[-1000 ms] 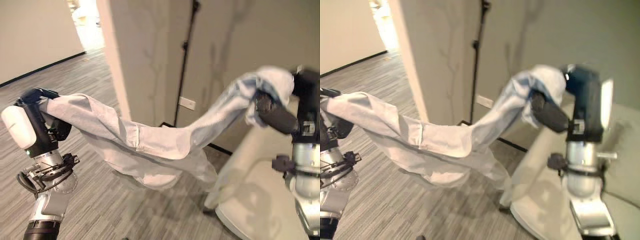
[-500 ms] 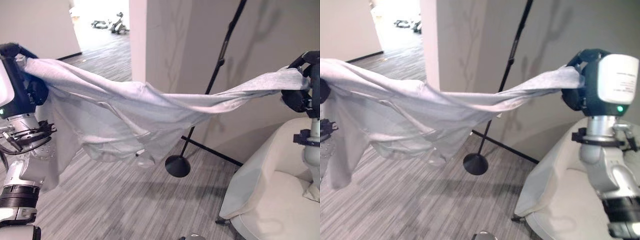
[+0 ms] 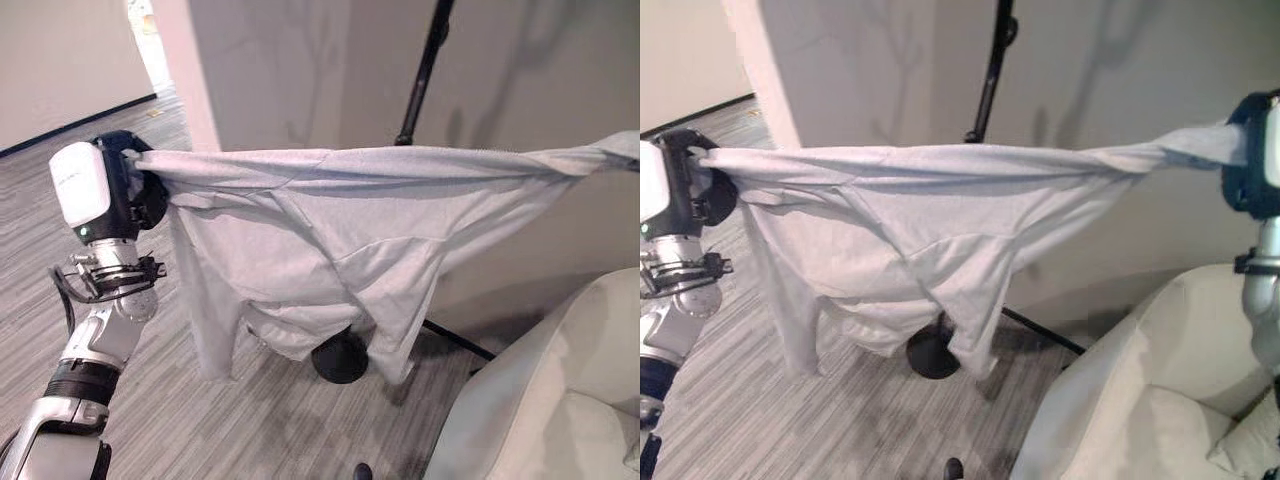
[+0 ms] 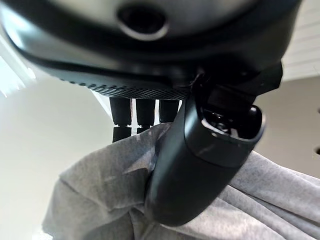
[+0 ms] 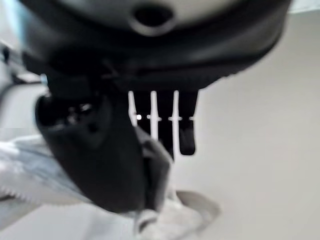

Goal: Hang the clothes on the sofa on the clothes rack.

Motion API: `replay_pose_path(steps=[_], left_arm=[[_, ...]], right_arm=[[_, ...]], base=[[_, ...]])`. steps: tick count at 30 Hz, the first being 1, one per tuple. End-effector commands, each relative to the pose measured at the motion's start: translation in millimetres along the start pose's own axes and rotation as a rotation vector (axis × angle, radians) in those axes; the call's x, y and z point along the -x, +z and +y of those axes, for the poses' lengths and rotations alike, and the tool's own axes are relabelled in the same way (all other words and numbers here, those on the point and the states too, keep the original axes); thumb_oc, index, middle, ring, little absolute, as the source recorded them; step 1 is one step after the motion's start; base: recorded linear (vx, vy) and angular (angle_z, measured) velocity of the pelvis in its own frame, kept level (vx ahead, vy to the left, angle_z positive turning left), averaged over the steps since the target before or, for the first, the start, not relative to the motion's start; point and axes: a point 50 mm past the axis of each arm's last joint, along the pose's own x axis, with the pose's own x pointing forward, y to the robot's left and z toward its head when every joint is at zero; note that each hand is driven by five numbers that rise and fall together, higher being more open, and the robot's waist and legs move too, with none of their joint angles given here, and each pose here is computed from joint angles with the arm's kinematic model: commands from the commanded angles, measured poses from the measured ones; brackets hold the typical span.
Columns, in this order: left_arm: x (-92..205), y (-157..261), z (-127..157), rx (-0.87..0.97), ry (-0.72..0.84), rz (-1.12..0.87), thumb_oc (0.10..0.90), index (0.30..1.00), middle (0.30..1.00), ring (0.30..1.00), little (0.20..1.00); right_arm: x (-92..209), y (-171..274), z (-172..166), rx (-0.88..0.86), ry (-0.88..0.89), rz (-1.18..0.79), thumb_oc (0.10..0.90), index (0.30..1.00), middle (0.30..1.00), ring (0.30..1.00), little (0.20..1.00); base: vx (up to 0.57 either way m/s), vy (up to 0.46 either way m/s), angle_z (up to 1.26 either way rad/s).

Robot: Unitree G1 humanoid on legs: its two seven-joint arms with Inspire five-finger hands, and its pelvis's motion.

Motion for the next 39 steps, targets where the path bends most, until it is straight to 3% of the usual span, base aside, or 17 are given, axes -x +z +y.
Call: replay_pose_path(steps=[1,10,15,20,21,25,30,34,38,39], left_arm=[[-70,19,60,-0.035,0.256,-0.101,0.400,0.300,0.300,0.300,0.300],[-115,32,99,-0.134,0.362,-0.133,0.400,0.300,0.300,0.300,0.300],[-100,9,64,-0.181,0.166,-0.057,0.400,0.300,0.300,0.300,0.300],[-43,-23,4,-0.113,-0.087,0.112,0.400,0.300,0.300,0.300,0.300],[-43,-23,4,-0.113,-0.087,0.112,0.400,0.300,0.300,0.300,0.300],[4,-31,-32,0.019,-0.202,0.240,0.400,0.300,0.300,0.300,0.300],[36,-29,-50,0.126,-0.241,0.312,0.400,0.300,0.300,0.300,0.300],[73,-17,-70,0.284,-0.287,0.389,0.400,0.300,0.300,0.300,0.300],[149,-4,-97,0.536,-0.334,0.651,0.400,0.300,0.300,0.300,0.300],[160,-3,-99,0.561,-0.335,0.695,0.496,0.444,0.444,0.444,0.444]], right_arm=[[-32,-29,-43,0.064,-0.189,0.116,0.400,0.300,0.300,0.300,0.300],[-44,-43,-39,0.027,-0.143,0.220,0.400,0.300,0.300,0.300,0.300],[-38,-32,-12,0.014,0.010,0.189,0.400,0.300,0.300,0.300,0.300],[3,-16,40,-0.024,0.259,0.184,0.400,0.300,0.300,0.300,0.300],[3,-16,40,-0.024,0.259,0.184,0.400,0.300,0.300,0.300,0.300],[39,1,68,-0.080,0.393,0.168,0.400,0.300,0.300,0.300,0.300],[66,23,79,-0.140,0.456,0.117,0.400,0.300,0.300,0.300,0.300],[106,45,93,-0.207,0.546,0.077,0.400,0.300,0.300,0.300,0.300],[167,111,110,-0.410,0.675,0.017,0.400,0.300,0.300,0.300,0.300],[172,121,108,-0.446,0.681,0.003,0.400,0.300,0.300,0.300,0.300]], base=[[0.29,-0.325,-0.13],[0.15,-0.154,-0.05],[0.10,0.043,-0.41],[0.06,0.031,0.20],[0.03,0.012,0.17],[0.01,0.011,-0.03],[0.02,0.004,0.00],[0.02,-0.002,-0.09],[0.03,-0.004,-0.12],[0.00,0.000,0.00]])
